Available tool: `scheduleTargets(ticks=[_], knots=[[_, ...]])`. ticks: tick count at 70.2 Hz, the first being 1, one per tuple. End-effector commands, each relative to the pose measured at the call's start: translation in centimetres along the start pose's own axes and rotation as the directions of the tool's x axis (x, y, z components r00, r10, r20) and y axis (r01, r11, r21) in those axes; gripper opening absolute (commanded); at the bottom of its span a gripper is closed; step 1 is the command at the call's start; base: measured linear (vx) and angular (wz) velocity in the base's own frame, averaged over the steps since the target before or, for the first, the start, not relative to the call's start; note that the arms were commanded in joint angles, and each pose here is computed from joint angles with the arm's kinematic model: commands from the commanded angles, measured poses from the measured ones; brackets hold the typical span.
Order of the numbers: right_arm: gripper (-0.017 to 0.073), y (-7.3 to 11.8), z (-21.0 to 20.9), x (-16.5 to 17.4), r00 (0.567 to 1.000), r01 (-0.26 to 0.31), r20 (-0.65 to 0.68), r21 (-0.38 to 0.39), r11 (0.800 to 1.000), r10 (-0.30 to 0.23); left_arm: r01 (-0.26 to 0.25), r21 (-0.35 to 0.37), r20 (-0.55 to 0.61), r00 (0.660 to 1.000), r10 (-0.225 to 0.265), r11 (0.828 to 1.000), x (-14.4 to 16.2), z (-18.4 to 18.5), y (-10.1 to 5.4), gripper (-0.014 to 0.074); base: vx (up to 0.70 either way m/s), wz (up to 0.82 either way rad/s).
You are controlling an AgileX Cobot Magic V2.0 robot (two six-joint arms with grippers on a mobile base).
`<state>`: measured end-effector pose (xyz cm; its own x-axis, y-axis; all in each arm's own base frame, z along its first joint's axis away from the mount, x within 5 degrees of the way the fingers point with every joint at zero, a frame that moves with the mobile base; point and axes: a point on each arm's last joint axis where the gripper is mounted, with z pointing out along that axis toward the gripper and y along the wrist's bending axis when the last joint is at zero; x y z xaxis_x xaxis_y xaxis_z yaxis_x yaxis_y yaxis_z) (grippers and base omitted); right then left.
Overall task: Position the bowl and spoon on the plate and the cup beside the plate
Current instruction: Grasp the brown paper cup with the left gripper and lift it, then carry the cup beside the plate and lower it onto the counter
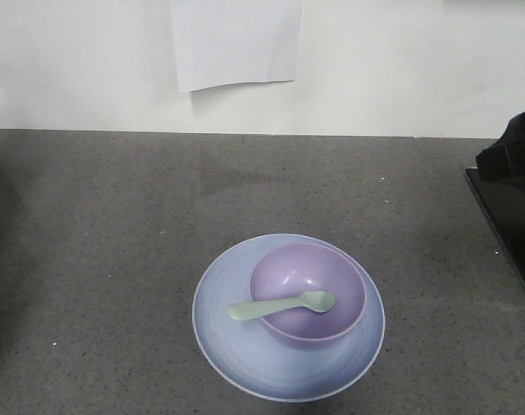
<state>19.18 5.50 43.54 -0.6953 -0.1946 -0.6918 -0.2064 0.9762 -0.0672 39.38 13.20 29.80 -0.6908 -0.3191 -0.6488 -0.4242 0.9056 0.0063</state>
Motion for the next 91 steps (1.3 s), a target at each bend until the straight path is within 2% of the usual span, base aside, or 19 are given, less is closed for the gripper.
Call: scheduleTargets(ticks=[1,9,13,17,23,29,32,36,46,61,74,83,91], knots=[[0.0452,-0.3,-1.3,-0.8,0.995,-0.008,0.097,0.003,1.0,0.008,0.027,0.033,0.134,0.99,-0.032,0.999,-1.9,-4.7,0.2,-0.0008,0.0,0.0],[0.0452,-0.3,-1.3,-0.8,0.995,-0.008,0.096,0.003,1.0,0.008,0.034,0.118,0.154,0.987,-0.052,0.992,-2.0,-7.7,-0.3,-0.0008,0.0,0.0],[0.0452,-0.3,-1.3,-0.8,0.995,-0.008,0.096,0.003,1.0,0.008,0.035,0.195,0.16,0.985,-0.067,0.98,-2.0,-9.4,-0.9,-0.0008,0.0,0.0],[0.0452,-0.3,-1.3,-0.8,0.995,-0.008,0.096,0.003,1.0,0.008,0.013,0.259,0.166,0.984,-0.058,0.966,-1.8,-11.1,-1.4,-0.0008,0.0,0.0],[0.0452,-0.3,-1.3,-0.8,0.995,-0.008,0.096,0.002,1.0,0.008,-0.05,0.362,0.161,0.987,-0.01,0.931,-1.2,-13.7,-2.4,-0.0008,0.0,0.0],[0.0452,-0.3,-1.3,-0.8,0.995,-0.008,0.096,0.002,1.0,0.008,-0.108,0.455,0.118,0.991,0.06,0.884,0.0,-16.1,-3.6,-0.0008,0.0,0.0],[0.0452,-0.3,-1.3,-0.8,0.995,-0.008,0.096,0.002,1.0,0.008,-0.117,0.498,0.114,0.991,0.069,0.859,0.5,-17.1,-4.3,-0.0008,0.0,0.0],[0.0452,-0.3,-1.3,-0.8,0.995,-0.008,0.096,0.002,1.0,0.008,-0.144,0.532,0.134,0.987,0.085,0.835,1.3,-18.4,-5.1,-0.0008,0.0,0.0],[0.0452,-0.3,-1.3,-0.8,0.996,-0.008,0.093,0.002,1.0,0.008,-0.193,0.578,0.126,0.981,0.147,0.793,4.6,-20.1,-6.8,-0.0008,0.0,0.0],[0.0452,-0.3,-1.3,-0.8,0.996,-0.009,0.092,0.001,1.0,0.008,-0.224,0.639,0.049,0.967,0.251,0.736,9.9,-19.3,-9.2,-0.0008,0.0,0.0],[0.0452,-0.2,-1.3,-0.8,0.996,-0.016,0.092,-0.003,1.0,0.016,-0.256,0.679,0.016,0.942,0.336,0.688,13.1,-18.3,-11.5,-0.0008,0.0,0.0],[0.0452,-0.2,-1.3,-0.8,0.995,-0.029,0.091,-0.01,1.0,0.03,-0.274,0.694,0.016,0.93,0.367,0.666,14.5,-18.0,-12.5,-0.0008,0.0,0.0],[0.0452,-0.2,-1.3,-0.8,0.996,-0.029,0.09,-0.01,1.0,0.03,-0.284,0.697,0.02,0.926,0.378,0.659,15.0,-17.7,-13.0,-0.0008,0.0,0.0]])
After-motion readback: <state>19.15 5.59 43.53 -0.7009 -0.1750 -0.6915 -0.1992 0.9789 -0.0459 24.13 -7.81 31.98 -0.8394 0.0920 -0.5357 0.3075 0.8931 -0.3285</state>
